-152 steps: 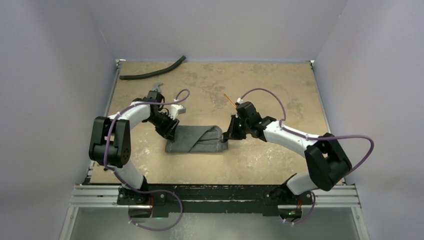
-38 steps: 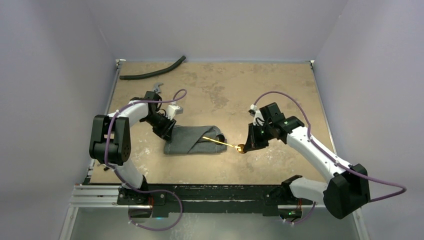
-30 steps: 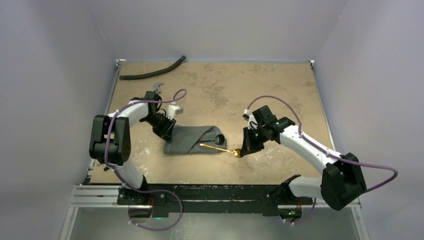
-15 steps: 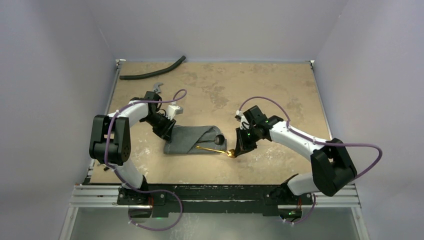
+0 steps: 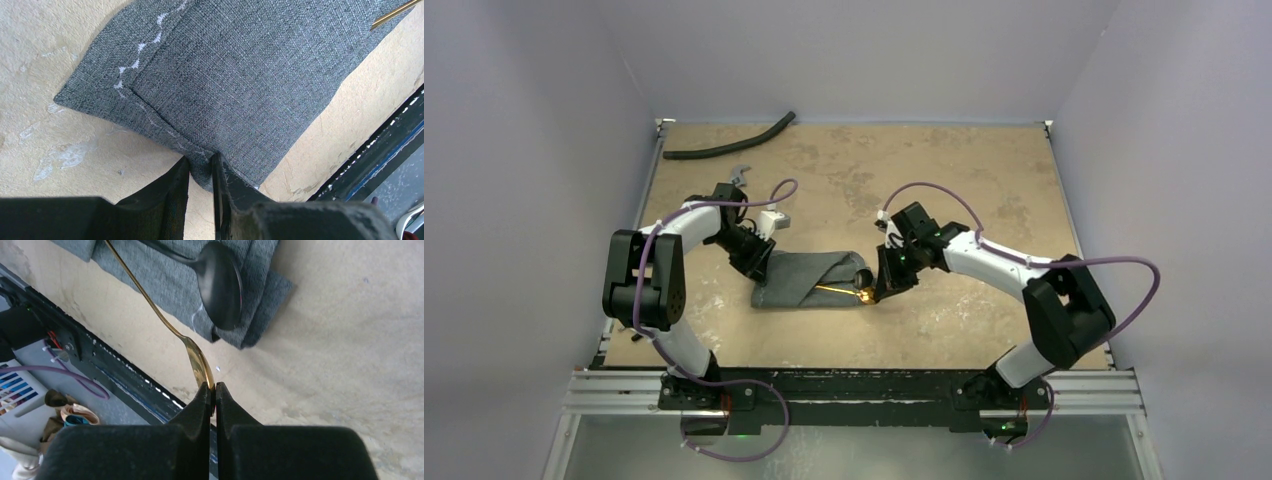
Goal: Fold the napkin into a case and place the utensils inside
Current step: Insert the spoon into the folded napkin.
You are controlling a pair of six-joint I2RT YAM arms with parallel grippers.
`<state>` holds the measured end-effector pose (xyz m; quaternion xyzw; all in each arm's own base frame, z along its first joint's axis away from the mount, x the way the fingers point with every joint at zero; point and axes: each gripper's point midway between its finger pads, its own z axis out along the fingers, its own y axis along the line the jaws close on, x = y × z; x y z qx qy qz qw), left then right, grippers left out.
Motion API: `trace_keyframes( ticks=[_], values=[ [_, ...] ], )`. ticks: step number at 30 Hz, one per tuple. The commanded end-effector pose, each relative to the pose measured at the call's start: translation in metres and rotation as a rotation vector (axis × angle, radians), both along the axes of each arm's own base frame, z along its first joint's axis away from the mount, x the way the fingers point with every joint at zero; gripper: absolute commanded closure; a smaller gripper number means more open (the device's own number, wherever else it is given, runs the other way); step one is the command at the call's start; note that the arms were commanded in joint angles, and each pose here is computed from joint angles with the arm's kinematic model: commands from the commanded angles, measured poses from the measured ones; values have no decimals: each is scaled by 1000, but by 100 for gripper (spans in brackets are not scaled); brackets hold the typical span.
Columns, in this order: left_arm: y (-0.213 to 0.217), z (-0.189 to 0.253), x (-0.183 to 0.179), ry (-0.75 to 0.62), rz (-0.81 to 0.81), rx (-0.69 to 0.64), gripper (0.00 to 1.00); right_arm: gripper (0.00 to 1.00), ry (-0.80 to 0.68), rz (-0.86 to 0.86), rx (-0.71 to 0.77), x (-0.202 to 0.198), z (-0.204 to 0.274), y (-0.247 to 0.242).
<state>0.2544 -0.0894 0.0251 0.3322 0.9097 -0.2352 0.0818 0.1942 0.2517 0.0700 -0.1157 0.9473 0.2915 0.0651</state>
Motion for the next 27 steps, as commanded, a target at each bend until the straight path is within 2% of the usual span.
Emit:
trace_keyframes(
  ticks=[1,17,23,27],
  values=[
    [3,4,2,-38,-25,-1,79,100,-46,2,64,19,10,26],
    [1,3,1,-28,-33,-16,80,100,-87,1,93,39,4,73],
    [2,3,3,-31,-33,-9,80,65,-106,-1,53,47,-5,74],
    [5,8,4,-41,-28,10,73,41,-114,10,35,39,5,63]
  ],
)
